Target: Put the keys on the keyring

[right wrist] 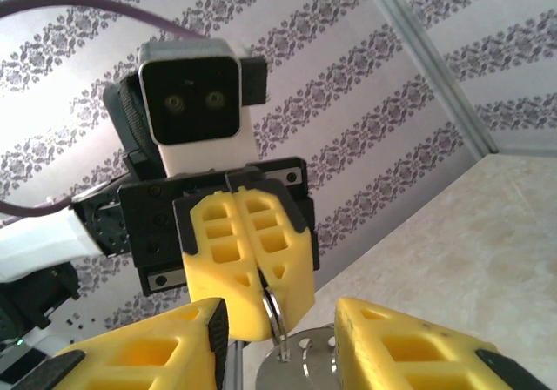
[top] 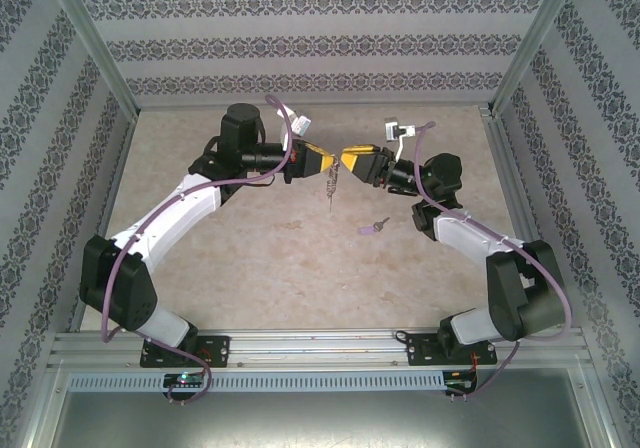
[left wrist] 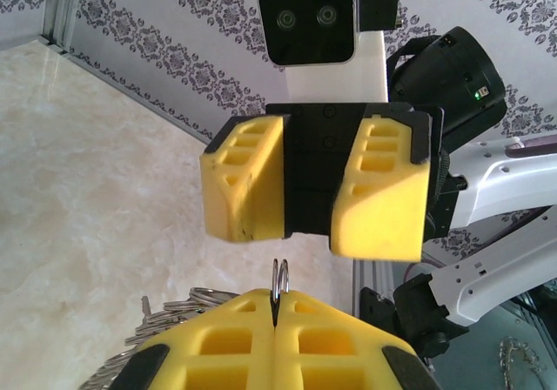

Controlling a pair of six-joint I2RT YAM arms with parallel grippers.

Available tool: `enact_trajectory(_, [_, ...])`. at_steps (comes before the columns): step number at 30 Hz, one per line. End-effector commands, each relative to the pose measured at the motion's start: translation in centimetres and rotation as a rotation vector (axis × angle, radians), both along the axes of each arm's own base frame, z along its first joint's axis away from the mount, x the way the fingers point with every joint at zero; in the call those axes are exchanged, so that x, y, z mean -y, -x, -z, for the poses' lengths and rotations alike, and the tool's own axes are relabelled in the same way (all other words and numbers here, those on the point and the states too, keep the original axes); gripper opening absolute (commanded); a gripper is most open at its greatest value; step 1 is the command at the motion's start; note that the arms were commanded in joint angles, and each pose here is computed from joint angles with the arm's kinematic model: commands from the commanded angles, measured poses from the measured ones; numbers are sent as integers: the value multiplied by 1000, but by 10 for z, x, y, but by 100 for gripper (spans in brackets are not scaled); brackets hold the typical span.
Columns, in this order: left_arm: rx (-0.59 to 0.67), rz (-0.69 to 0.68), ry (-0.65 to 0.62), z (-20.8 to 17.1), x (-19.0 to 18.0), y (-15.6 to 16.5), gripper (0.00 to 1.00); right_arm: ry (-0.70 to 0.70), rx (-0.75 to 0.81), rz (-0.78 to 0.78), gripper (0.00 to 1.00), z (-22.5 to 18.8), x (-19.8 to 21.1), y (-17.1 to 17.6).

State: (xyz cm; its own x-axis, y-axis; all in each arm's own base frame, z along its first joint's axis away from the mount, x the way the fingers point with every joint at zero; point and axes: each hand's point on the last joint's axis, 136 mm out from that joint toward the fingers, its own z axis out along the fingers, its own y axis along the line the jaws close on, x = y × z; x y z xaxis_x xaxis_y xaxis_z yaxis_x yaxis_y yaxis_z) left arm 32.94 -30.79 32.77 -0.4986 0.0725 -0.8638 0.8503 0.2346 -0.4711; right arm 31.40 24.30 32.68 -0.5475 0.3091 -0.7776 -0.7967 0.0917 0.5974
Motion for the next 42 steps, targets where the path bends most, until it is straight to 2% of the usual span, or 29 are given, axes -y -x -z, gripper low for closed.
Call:
enact_trajectory(1, [47,45,23,-19,5,7,0,1,84,-46,36,-14,-8,8])
enact_trajectory(13, [49,38,27,-20,6,4,0,8,80,-70,12,-11,-11,13])
enact_trajectory(17, [43,38,31,-19,7,3,0,8,83,-74,0,-11,-12,14])
enact_trajectory(22, [33,10,44,-20,6,-2,0,2,87,-46,0,-12,-9,11])
enact_trajectory(26, [44,-217,65,-22,-12,-27,42,-22,98,50,0,-15,1,1])
enact_trajectory(29, [30,-332,135,-34,-27,-37,55,-45,114,112,0,-22,10,-4])
enact_trajectory(34, [16,-401,236,-51,-38,-36,60,-86,148,203,0,-36,22,-6])
enact_trajectory(42, [-44,-335,357,-58,-29,-32,59,-157,176,319,0,-55,34,-9])
